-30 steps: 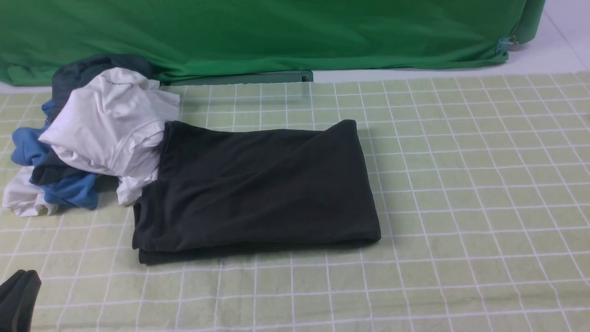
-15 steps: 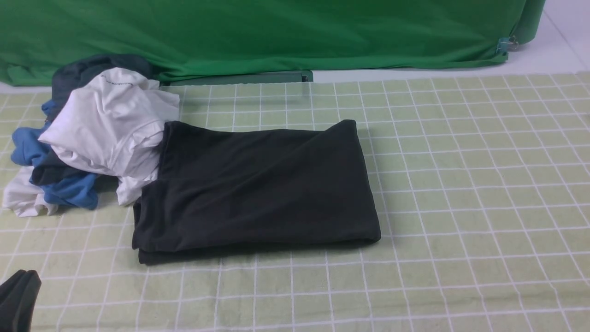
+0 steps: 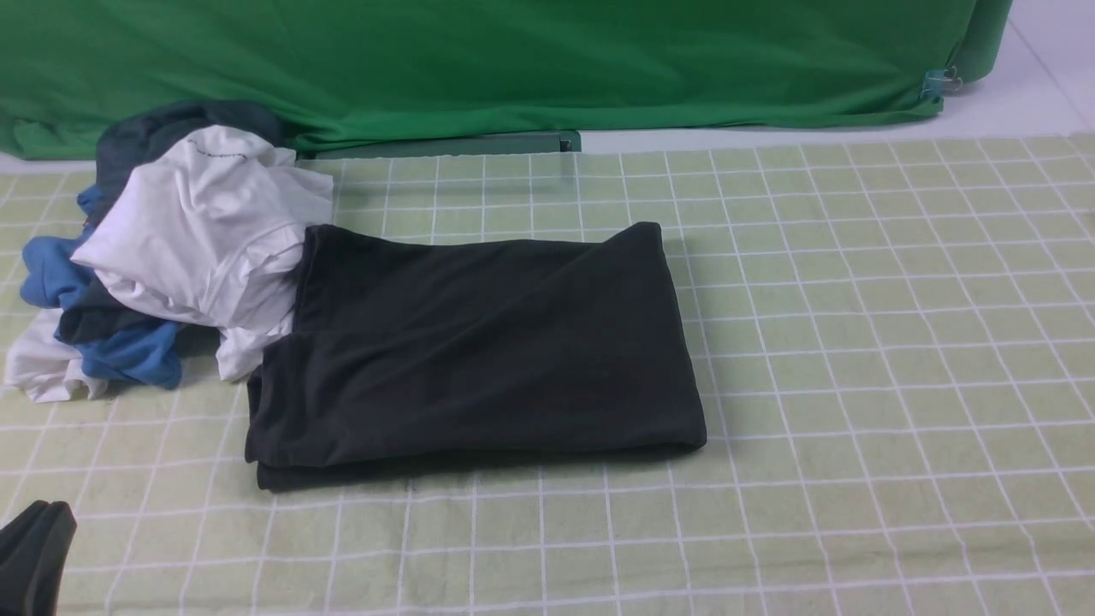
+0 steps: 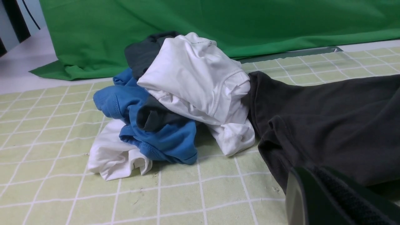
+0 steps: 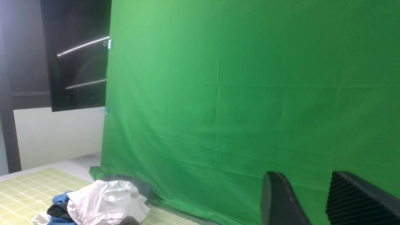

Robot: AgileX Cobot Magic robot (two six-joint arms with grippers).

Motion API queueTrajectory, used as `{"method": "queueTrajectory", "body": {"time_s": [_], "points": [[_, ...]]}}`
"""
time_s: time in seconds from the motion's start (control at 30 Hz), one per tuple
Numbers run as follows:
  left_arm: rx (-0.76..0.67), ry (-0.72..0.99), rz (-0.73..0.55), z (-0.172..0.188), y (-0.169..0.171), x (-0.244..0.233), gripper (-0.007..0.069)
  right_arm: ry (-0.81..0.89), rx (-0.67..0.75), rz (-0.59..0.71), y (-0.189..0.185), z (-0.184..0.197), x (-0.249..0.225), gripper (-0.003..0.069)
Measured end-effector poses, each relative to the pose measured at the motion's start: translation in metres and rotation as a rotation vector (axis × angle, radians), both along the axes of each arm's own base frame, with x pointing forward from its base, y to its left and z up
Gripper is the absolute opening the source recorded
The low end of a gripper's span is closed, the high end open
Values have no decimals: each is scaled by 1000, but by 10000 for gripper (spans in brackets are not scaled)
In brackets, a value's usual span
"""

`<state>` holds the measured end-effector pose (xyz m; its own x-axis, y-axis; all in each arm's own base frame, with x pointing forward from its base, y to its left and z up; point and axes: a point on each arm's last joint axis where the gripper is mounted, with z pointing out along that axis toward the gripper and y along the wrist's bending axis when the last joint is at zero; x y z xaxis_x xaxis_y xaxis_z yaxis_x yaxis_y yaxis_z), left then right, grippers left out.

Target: Fold a long-sleeved shirt over a green coffee tablecloth.

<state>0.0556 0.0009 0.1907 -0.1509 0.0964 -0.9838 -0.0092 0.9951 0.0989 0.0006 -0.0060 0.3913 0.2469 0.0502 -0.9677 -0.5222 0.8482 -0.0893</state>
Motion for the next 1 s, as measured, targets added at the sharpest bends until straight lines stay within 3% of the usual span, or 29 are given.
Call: {"method": "queueTrajectory", "body": {"time_s": [0.27, 0.4, 0.6, 0.73, 1.0], "points": [[32, 1, 3, 0, 1, 0, 13, -31, -45, -23, 0, -1, 0, 239], [32, 1, 3, 0, 1, 0, 13, -16, -108, -131, 4, -15, 7, 239], [35, 1, 3, 0, 1, 0, 13, 105, -210, -351, 9, -56, 28, 239], [39, 1, 2, 0, 1, 0, 13, 264, -250, -520, 6, -106, 46, 239], [40, 1, 2, 0, 1, 0, 13, 368, -260, -601, 3, -188, 54, 240]]}}
